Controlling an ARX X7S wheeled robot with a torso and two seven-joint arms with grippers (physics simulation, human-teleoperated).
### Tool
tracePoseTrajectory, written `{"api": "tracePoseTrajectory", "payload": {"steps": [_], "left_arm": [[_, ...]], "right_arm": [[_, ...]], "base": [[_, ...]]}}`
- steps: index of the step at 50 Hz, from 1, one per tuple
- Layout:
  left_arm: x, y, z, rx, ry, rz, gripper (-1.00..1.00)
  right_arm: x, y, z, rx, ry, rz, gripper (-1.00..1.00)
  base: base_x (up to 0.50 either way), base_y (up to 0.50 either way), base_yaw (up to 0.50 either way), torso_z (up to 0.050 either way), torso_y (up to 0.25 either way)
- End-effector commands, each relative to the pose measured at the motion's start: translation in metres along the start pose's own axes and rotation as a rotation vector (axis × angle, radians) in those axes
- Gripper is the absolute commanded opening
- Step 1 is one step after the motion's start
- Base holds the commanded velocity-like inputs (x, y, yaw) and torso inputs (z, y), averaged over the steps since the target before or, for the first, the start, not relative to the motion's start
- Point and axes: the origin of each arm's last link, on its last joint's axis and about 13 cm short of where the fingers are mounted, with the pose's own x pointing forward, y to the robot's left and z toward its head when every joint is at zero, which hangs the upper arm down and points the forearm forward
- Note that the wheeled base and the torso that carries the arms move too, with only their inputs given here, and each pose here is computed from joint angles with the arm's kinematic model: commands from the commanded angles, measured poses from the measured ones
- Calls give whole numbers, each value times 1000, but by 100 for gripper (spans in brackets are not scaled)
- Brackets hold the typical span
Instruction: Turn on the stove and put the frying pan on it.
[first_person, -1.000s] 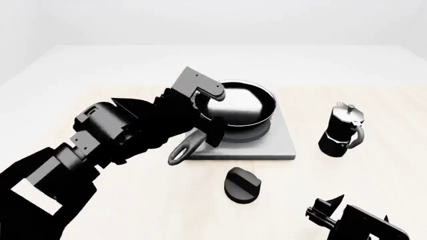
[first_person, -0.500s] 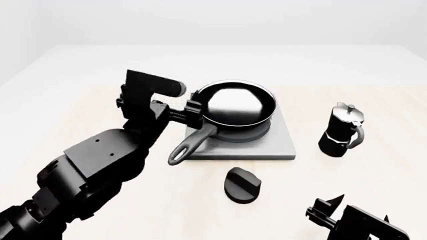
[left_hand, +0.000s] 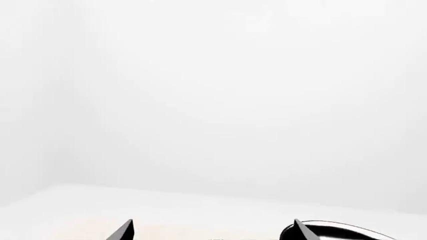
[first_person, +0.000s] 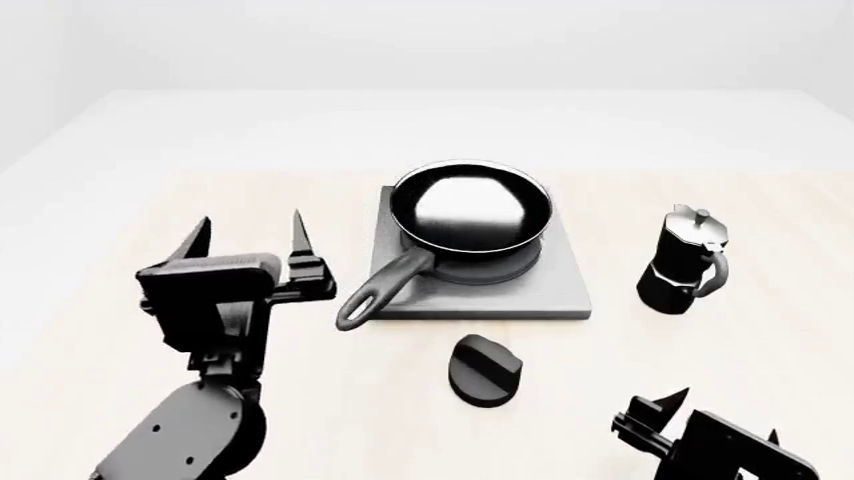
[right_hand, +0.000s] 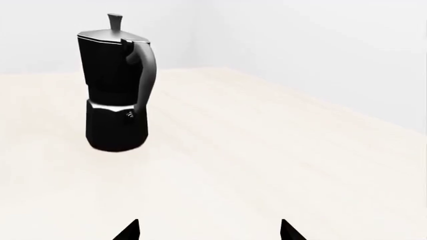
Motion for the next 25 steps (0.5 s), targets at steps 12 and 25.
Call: {"api": "tracePoseTrajectory", "payload": {"steps": [12, 25], "left_arm": [[-46, 17, -48, -45, -19, 186, 100], [-61, 20, -63, -31, 36, 185, 100]], "right_arm": [[-2, 0, 3, -13, -36, -2, 100], [-4, 0, 6, -26, -74, -1, 100]], "base": [[0, 0, 0, 0, 0], [0, 0, 0, 0, 0]]}}
